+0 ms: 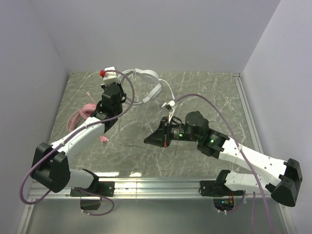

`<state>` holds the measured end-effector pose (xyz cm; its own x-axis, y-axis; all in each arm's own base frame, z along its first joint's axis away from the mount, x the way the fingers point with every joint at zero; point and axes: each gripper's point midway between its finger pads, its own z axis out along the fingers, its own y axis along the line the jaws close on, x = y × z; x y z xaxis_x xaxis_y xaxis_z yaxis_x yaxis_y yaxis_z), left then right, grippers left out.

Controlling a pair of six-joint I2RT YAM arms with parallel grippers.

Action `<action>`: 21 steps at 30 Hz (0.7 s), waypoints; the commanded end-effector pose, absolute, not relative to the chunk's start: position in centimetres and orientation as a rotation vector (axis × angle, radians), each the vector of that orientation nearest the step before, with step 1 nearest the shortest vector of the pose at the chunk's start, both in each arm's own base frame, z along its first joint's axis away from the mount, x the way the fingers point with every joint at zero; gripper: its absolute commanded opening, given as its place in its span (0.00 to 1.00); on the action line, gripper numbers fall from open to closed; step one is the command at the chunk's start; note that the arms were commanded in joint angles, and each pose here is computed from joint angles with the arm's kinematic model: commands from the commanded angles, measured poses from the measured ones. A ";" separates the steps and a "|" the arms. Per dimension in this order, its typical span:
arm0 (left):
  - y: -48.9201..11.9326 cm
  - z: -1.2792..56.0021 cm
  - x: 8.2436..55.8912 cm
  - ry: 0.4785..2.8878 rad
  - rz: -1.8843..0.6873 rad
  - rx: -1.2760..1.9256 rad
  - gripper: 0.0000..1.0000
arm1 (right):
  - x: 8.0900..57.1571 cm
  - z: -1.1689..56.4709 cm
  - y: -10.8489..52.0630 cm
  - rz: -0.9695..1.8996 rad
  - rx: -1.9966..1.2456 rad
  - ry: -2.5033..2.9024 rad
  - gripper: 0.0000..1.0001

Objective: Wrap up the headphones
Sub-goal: Wrap the headphone cable with the right arm

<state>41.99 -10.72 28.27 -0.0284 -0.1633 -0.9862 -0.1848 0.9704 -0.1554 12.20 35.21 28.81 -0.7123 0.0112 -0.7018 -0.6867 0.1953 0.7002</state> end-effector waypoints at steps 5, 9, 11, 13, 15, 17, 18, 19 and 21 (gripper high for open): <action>-9.8 30.9 43.2 1.484 0.007 -0.352 0.00 | 10.4 35.7 32.8 1.571 -0.673 1.696 0.13; -10.2 30.6 43.5 1.495 0.007 -0.316 0.00 | 11.3 36.7 31.1 1.460 -0.622 1.709 0.13; -10.3 30.6 43.6 1.499 0.016 -0.294 0.00 | 12.1 37.2 30.0 1.383 -0.587 1.718 0.13; -10.4 30.5 43.6 1.502 0.036 -0.270 0.00 | 12.5 36.8 29.2 1.318 -0.572 1.761 0.13; -10.4 30.6 43.6 1.501 0.045 -0.240 0.00 | 13.1 37.7 28.2 1.270 -0.531 1.748 0.12; -10.6 30.8 43.4 1.492 0.038 -0.206 0.00 | 13.5 38.0 27.3 1.227 -0.500 1.743 0.12; -11.1 30.7 43.3 1.496 0.032 -0.158 0.00 | 13.9 38.0 26.9 1.206 -0.480 1.743 0.12; -11.5 30.7 43.2 1.499 0.028 -0.122 0.00 | 14.2 37.9 26.4 1.179 -0.471 1.747 0.12; -12.5 30.6 42.9 1.504 0.033 0.021 0.00 | 15.3 38.0 25.3 1.113 -0.421 1.749 0.12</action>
<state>43.11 -12.21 27.80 -0.0258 -0.0527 -0.9983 -0.0924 0.9945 -0.0501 14.44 27.49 34.53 -0.5499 0.1274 -0.8255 -0.6958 0.4768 0.5371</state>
